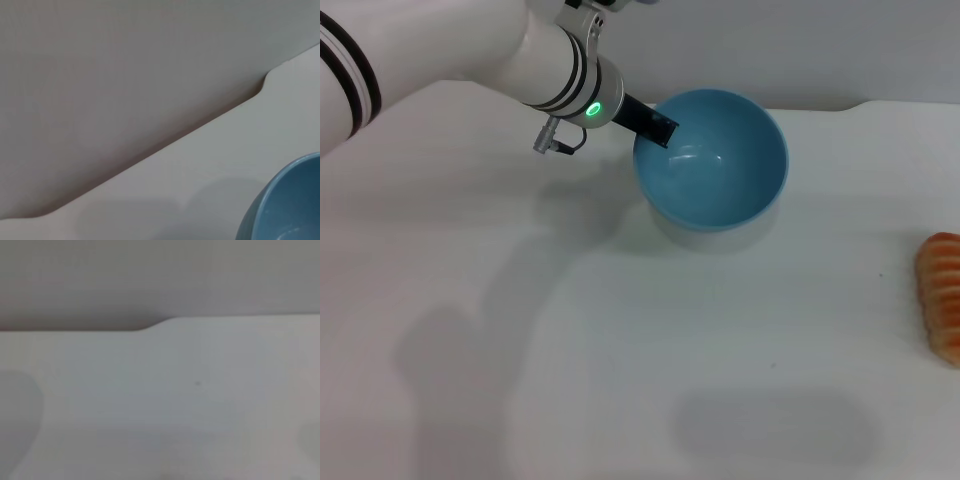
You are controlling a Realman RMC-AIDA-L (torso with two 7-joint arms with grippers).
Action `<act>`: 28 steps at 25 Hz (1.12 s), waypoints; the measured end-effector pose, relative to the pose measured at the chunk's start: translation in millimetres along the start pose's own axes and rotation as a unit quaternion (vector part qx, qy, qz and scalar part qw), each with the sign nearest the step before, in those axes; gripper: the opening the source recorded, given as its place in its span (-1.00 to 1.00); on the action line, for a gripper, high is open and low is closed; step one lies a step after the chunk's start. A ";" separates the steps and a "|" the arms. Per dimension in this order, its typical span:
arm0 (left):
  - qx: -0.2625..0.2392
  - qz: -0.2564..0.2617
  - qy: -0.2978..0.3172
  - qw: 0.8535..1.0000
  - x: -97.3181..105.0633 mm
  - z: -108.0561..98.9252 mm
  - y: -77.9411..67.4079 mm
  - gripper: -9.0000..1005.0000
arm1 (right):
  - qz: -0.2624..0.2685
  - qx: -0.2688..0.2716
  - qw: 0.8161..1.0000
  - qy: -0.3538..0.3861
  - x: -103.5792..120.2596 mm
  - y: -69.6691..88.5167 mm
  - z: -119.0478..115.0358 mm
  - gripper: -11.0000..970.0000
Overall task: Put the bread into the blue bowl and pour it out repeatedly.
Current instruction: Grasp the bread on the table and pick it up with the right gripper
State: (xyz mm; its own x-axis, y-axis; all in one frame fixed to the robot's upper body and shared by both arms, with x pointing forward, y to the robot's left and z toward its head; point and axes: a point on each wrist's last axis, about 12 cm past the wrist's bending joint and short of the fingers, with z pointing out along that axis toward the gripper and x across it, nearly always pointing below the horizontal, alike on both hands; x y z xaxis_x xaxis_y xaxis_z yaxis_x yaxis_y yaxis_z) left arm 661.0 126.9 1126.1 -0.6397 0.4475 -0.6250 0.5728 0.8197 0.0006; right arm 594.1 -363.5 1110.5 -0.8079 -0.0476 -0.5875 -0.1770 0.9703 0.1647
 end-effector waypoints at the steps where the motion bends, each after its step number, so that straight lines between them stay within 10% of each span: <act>1: -0.002 -0.001 -0.001 1.000 0.3 0.6 0.6 -0.98 | 0.001 -0.002 1.000 0.004 1.8 0.6 1.4 0.39; 28: -0.003 -0.011 -0.004 1.000 4.7 3.3 1.6 -0.98 | 0.010 -0.043 0.996 0.082 26.0 25.5 34.2 0.36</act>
State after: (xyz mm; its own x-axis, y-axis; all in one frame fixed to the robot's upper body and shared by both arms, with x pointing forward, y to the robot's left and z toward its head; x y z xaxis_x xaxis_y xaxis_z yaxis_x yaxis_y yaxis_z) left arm 660.7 129.1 1120.6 -0.6475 0.4268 -0.6313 0.5556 0.8314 -0.0078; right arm 587.8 -331.9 1072.4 -0.8915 -0.0725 -0.4472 -0.2008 0.9481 0.2466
